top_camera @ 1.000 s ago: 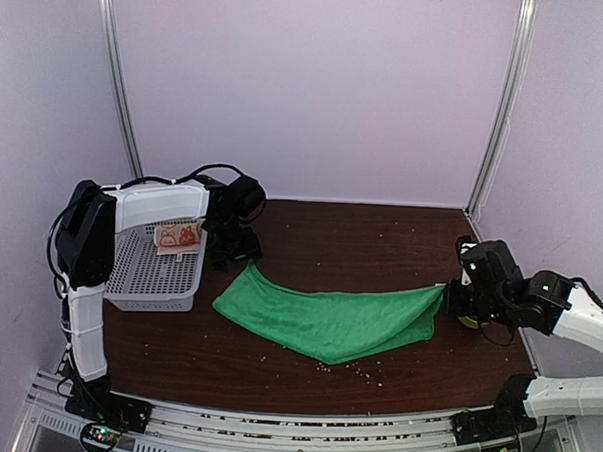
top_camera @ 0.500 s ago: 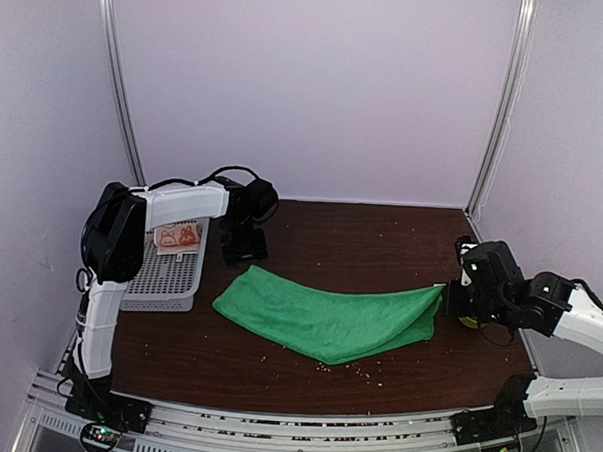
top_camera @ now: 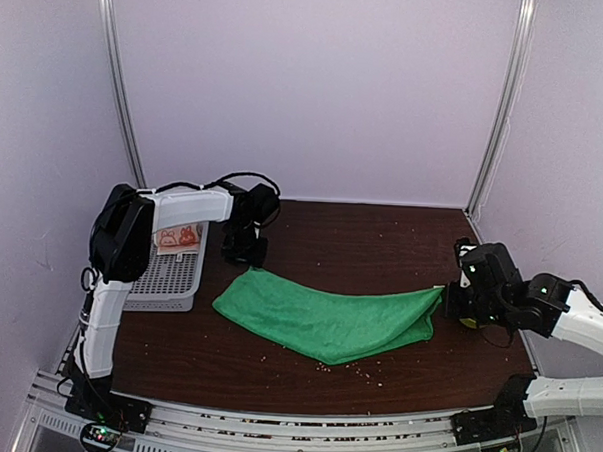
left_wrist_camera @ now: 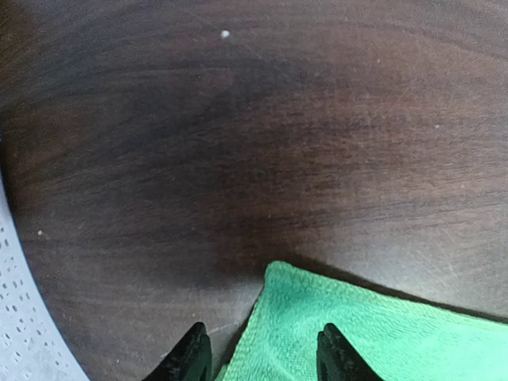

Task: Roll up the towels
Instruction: Pick up the towel from the center of the board.

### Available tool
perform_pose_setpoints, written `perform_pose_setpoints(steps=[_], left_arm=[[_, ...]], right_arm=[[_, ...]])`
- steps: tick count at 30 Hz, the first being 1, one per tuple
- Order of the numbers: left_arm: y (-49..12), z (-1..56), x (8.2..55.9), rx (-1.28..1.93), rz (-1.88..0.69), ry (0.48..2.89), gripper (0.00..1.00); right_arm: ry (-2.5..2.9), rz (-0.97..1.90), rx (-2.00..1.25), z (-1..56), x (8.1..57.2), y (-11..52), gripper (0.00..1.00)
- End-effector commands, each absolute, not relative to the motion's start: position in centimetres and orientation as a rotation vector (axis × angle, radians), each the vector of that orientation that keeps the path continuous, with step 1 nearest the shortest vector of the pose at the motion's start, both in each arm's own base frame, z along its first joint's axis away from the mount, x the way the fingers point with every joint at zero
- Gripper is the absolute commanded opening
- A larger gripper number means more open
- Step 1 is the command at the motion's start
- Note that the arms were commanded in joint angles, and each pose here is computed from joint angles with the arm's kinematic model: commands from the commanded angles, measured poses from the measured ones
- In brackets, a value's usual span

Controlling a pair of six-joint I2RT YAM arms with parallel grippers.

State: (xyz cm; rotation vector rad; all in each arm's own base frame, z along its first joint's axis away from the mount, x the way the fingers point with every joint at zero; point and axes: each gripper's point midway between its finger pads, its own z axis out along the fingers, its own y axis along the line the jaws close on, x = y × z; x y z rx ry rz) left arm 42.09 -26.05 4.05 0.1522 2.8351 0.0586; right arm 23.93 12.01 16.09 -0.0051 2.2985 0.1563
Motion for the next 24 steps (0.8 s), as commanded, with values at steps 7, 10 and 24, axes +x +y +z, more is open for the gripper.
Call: perform_pose_setpoints(steps=[7,10,24], left_arm=[[-27.1,2.2,43.9,0.273,0.06,2.819,0.47],[-27.3,1.6,43.9,0.283,0.052,2.832,0.43],[-26.9,-2.1,40.6,0.262,-0.011,2.971,0.08]], right_arm=[[2.28,0.161,0.022,16.8,24.2,11.8,0.0],[2.277,0.161,0.025,16.8,24.1,11.7,0.0],[2.268,0.162,0.035,17.3,24.1,11.5,0.0]])
